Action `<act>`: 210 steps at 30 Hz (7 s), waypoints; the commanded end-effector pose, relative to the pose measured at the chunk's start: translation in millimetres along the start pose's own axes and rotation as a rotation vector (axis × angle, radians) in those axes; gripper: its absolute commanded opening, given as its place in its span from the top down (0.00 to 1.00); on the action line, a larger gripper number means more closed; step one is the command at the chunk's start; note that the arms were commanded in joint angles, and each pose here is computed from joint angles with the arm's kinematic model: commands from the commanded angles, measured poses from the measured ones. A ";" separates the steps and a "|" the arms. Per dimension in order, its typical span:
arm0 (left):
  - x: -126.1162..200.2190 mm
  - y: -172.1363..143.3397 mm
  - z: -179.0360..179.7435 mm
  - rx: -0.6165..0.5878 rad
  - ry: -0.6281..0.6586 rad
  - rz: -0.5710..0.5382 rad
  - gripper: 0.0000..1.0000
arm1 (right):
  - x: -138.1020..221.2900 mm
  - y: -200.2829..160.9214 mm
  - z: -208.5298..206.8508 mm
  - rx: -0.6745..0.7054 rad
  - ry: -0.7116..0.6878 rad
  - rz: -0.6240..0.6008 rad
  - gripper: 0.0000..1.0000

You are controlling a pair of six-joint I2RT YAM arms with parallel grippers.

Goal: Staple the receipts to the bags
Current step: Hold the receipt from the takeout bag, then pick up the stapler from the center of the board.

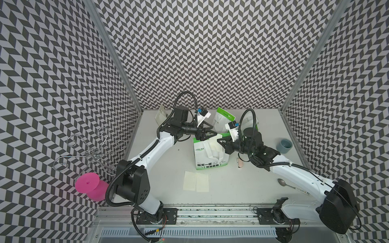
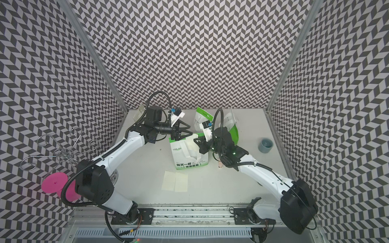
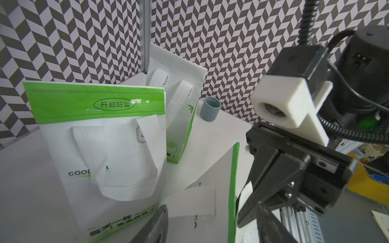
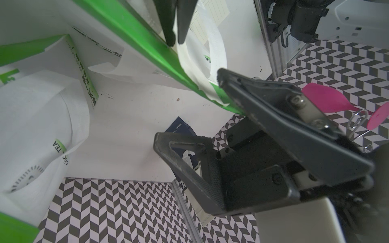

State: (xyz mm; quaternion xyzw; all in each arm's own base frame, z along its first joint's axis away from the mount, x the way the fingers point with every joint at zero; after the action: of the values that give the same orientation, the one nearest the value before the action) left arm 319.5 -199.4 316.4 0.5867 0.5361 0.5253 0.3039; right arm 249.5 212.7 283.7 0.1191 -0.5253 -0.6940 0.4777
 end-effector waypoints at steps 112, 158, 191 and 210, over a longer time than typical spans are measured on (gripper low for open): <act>-14.6 -5.6 -8.1 -0.022 0.160 0.274 1.00 | -14.5 25.2 -2.6 0.142 -0.148 -0.040 0.98; -6.2 -4.3 -39.0 -0.098 0.376 0.113 1.00 | 0.4 -94.4 -117.2 -0.353 -0.780 0.525 0.39; -8.4 -4.6 -40.0 -0.099 0.363 0.114 1.00 | 8.9 -84.6 -105.0 -0.309 -0.737 0.428 0.88; -8.9 -1.1 -39.7 -0.070 0.366 0.091 1.00 | 90.7 76.7 70.5 0.052 -0.084 -0.523 0.92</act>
State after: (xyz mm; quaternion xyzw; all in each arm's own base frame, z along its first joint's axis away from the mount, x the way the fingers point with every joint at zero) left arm 286.9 -214.3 315.7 0.5012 0.5314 0.6587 0.1803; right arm 195.0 175.8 380.6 0.1394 -0.5413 -0.7726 0.3010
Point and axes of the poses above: each gripper's point midway between its finger pads, its own x axis back along the fingers, its own z axis along the line the jaws close on, y = z × x, the point moved 10 cm from there along x, back along the fingers, and after that the axes turned 1 degree about -x, right-handed, at the moved point
